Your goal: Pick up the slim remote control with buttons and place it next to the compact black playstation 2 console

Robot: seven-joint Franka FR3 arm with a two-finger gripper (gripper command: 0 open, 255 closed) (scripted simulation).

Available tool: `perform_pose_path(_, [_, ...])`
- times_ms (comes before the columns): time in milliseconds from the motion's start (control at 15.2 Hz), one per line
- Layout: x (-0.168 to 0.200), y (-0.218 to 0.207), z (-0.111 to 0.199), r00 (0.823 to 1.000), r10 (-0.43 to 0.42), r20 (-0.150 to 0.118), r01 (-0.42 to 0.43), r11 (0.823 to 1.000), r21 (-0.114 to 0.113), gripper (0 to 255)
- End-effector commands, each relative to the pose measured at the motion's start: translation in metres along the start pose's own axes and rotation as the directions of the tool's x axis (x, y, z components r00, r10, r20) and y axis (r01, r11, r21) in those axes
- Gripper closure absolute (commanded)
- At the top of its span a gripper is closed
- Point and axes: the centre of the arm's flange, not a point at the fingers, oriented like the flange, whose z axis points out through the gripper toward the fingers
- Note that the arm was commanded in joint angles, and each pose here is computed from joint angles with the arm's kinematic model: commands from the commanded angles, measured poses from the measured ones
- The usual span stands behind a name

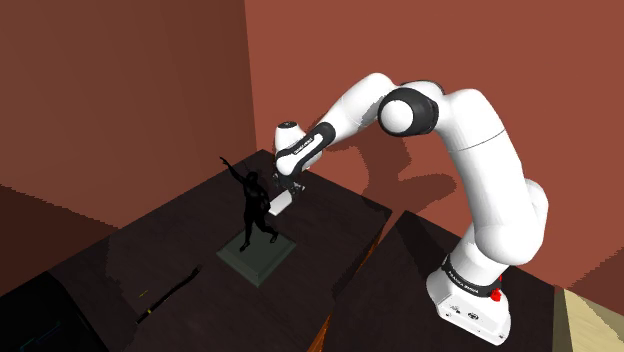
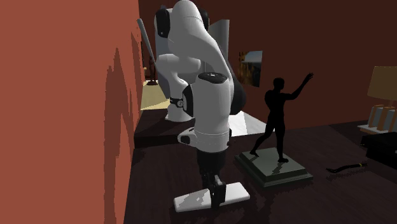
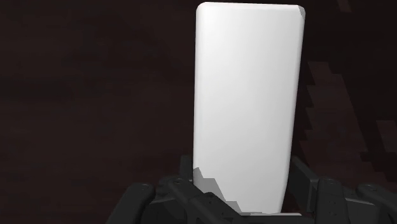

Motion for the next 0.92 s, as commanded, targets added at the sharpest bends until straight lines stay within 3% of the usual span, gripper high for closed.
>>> perform_pose_path(0, [0.000, 0.000, 0.000, 1.000, 0.000, 0.000, 0.000, 1.000, -0.001, 255])
perform_pose_path(528, [0.000, 0.000, 0.000, 1.000, 0.000, 0.000, 0.000, 1.000, -0.001, 255])
perform_pose_path(858, [0.000, 0.000, -0.026, 1.000, 0.000, 0.000, 0.000, 1.000, -0.001, 255])
